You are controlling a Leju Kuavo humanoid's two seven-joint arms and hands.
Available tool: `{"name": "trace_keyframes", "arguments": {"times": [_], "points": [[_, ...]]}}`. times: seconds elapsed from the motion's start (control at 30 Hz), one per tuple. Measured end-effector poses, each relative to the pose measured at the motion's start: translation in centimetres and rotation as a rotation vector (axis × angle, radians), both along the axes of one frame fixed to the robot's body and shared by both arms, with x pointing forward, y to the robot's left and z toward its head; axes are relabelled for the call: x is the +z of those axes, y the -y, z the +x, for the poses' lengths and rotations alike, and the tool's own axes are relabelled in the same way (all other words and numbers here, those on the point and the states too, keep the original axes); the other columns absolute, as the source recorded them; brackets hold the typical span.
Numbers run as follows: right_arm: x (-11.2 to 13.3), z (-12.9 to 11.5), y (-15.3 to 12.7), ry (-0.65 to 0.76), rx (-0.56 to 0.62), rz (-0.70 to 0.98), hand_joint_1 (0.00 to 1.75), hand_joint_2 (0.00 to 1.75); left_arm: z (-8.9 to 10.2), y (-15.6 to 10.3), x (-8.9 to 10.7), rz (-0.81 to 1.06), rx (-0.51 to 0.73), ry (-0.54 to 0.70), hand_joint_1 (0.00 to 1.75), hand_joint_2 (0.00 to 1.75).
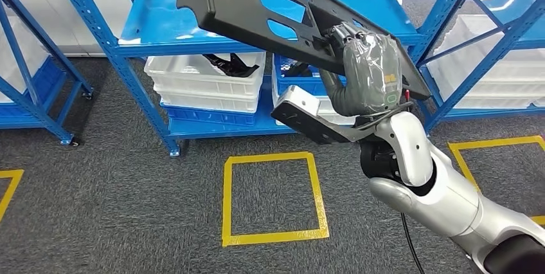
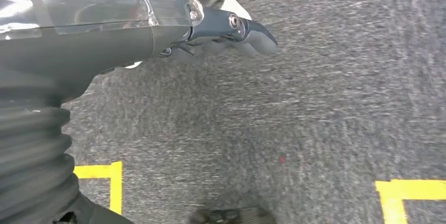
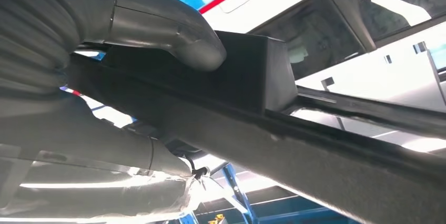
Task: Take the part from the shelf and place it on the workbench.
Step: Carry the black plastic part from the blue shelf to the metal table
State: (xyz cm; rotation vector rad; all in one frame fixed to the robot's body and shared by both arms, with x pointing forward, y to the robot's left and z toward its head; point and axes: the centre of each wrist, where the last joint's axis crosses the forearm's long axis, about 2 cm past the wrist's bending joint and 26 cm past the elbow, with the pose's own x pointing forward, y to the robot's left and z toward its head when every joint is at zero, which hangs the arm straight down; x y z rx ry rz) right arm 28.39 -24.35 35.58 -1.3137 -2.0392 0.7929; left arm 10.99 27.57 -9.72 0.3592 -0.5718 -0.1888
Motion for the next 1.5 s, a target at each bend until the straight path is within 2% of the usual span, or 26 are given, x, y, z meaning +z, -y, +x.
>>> {"name": "trace_keyframes", "arguments": {"times": [1.5], "points": [[-0.4, -0.8, 1.3, -0.011, -0.050, -0.017, 1.75, 1.75, 0.6, -0.1, 0.1, 0.009, -0.016, 0.004, 0.00, 1.75]]}}
